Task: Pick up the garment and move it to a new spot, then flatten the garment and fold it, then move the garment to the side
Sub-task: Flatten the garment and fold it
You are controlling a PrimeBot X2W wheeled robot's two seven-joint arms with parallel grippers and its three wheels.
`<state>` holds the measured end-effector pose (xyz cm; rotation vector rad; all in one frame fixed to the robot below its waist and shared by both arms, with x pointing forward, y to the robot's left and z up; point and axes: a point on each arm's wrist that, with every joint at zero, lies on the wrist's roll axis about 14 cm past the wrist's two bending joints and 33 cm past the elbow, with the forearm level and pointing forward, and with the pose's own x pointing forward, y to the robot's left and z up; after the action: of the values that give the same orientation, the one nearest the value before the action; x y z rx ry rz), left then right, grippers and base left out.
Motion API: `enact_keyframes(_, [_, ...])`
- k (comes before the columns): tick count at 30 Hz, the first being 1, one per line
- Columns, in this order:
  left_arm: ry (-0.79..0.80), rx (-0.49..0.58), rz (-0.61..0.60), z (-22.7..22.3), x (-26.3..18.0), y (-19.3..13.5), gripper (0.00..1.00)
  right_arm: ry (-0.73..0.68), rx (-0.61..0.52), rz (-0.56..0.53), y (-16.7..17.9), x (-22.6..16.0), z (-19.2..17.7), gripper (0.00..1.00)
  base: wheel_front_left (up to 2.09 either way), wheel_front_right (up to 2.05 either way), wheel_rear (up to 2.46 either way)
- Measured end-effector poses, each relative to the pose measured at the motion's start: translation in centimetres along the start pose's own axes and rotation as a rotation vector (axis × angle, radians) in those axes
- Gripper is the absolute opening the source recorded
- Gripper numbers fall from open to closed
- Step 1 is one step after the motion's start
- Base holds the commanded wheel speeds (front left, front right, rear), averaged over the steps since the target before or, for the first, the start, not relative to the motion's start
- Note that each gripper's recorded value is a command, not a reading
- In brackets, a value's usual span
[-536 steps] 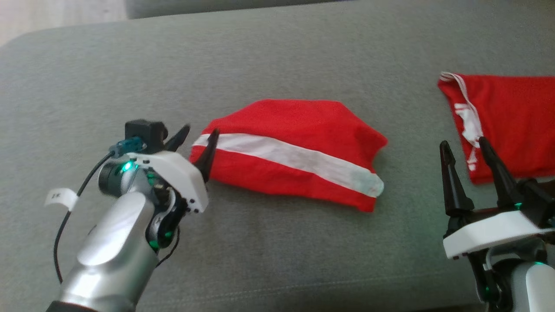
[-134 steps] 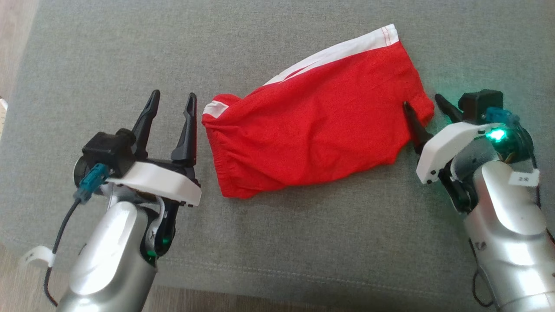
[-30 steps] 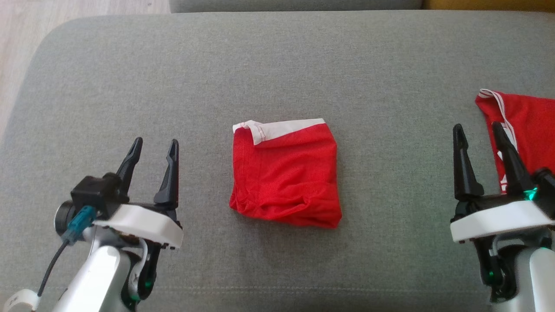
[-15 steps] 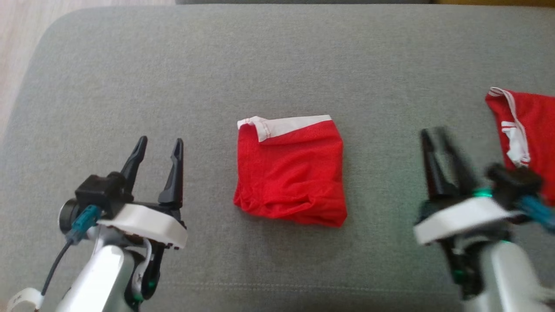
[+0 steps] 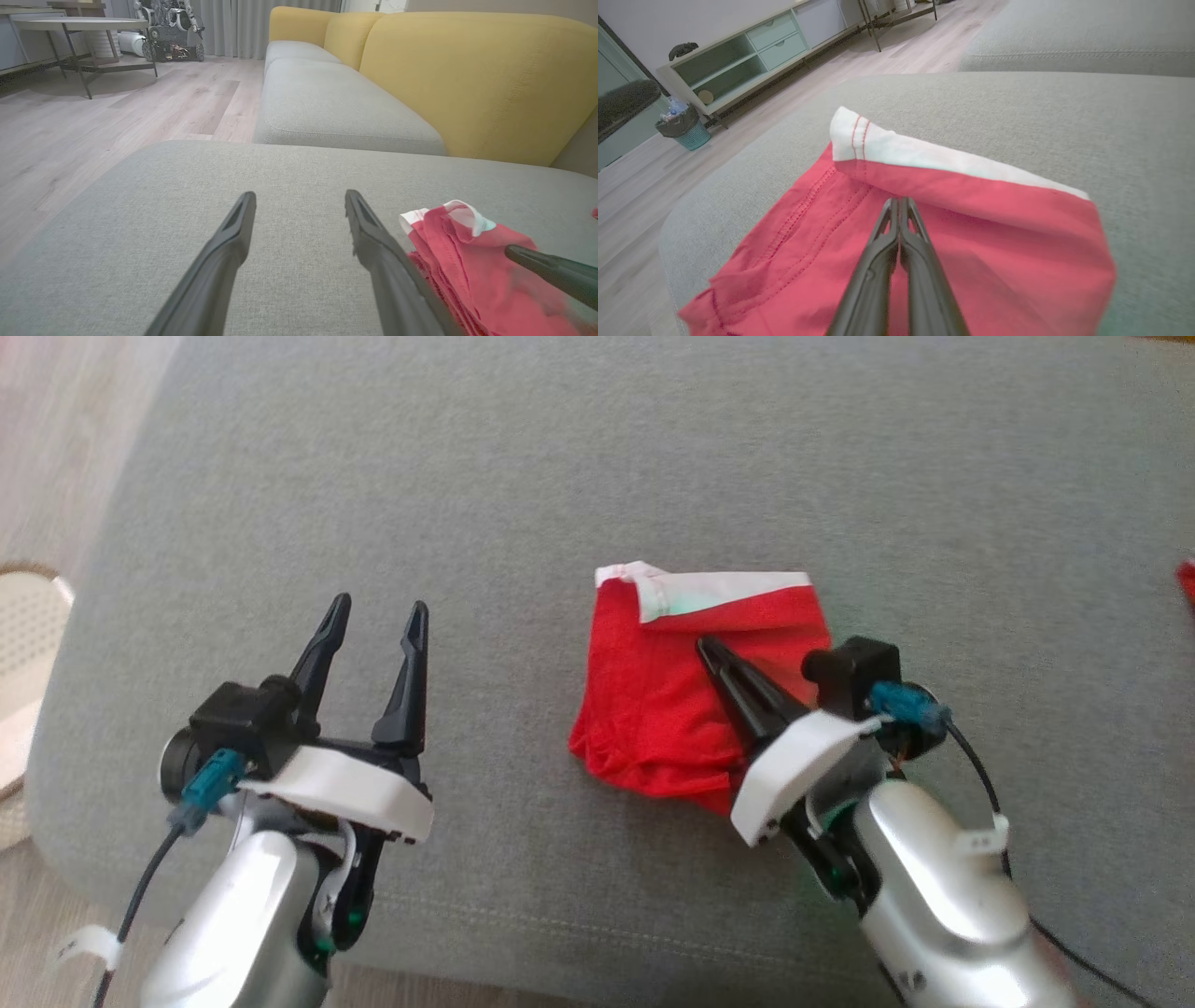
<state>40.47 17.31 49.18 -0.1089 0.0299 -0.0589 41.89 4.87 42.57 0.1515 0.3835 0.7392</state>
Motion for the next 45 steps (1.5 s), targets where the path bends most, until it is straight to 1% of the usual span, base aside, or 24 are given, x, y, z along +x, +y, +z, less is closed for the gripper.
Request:
enact_keyframes(4, [0.008,0.001,0.01,-0.3,0.1,0.4,1.0,0.017,-0.008,0.021,-0.1,1.4,-0.2,0.0,0.0,0.0,0.0])
enact_keyframes(12, [0.013,-0.003,0.031,-0.7,0.2,1.0,1.0,-0.003,-0.05,0.059,-0.4,4.4,2.0,0.0,0.0,0.0,0.0])
enact_keyframes(17, [0.014,-0.007,0.028,-0.9,0.3,0.9,1.0,0.016,-0.015,0.06,-0.6,5.1,1.8,0.0,0.0,0.0,0.0])
enact_keyframes(22, [0.001,-0.009,0.015,-0.6,0.6,0.4,1.0,-0.026,-0.01,0.079,0.1,4.7,2.6,0.0,0.0,0.0,0.0])
enact_keyframes(26, [-0.008,-0.009,-0.008,-0.3,0.8,-0.3,1.0,-0.123,-0.01,0.095,0.7,3.5,5.0,0.0,0.0,0.0,0.0])
enact_keyframes(29, [-0.008,-0.005,-0.017,-0.3,0.7,-0.6,1.0,-0.197,-0.007,0.057,-0.8,1.4,6.2,0.0,0.0,0.0,0.0])
enact_keyframes(30, [-0.004,-0.004,-0.018,-0.4,0.7,-0.6,1.0,-0.215,0.0,0.03,-1.7,0.6,6.4,0.38,0.0,0.0,0.0])
enact_keyframes(31, [-0.001,-0.003,-0.015,-0.6,0.6,-0.6,1.0,-0.229,0.004,-0.005,-2.9,-0.4,6.5,0.93,0.0,0.0,0.0])
enact_keyframes(32, [0.001,-0.002,-0.021,-0.6,0.5,-0.8,1.0,-0.25,-0.001,-0.042,-4.0,-1.4,6.7,1.0,0.0,0.0,0.0])
enact_keyframes(37, [-0.02,0.012,-0.04,0.1,0.3,-1.3,1.0,-0.363,-0.039,-0.248,-9.4,-6.8,8.7,1.0,0.0,0.0,0.0])
enact_keyframes(40, [-0.034,0.021,-0.053,0.7,0.0,-1.7,1.0,-0.384,-0.07,-0.364,-11.7,-10.2,9.2,1.0,0.0,0.0,0.0])
enact_keyframes(42, [-0.037,0.027,-0.063,0.9,-0.2,-1.8,1.0,-0.385,-0.08,-0.424,-12.4,-12.2,9.1,1.0,0.0,0.0,0.0])
enact_keyframes(45, [-0.044,0.038,-0.067,1.4,-1.0,-2.0,1.0,-0.371,-0.085,-0.507,-12.6,-15.3,8.5,1.0,0.0,0.0,0.0])
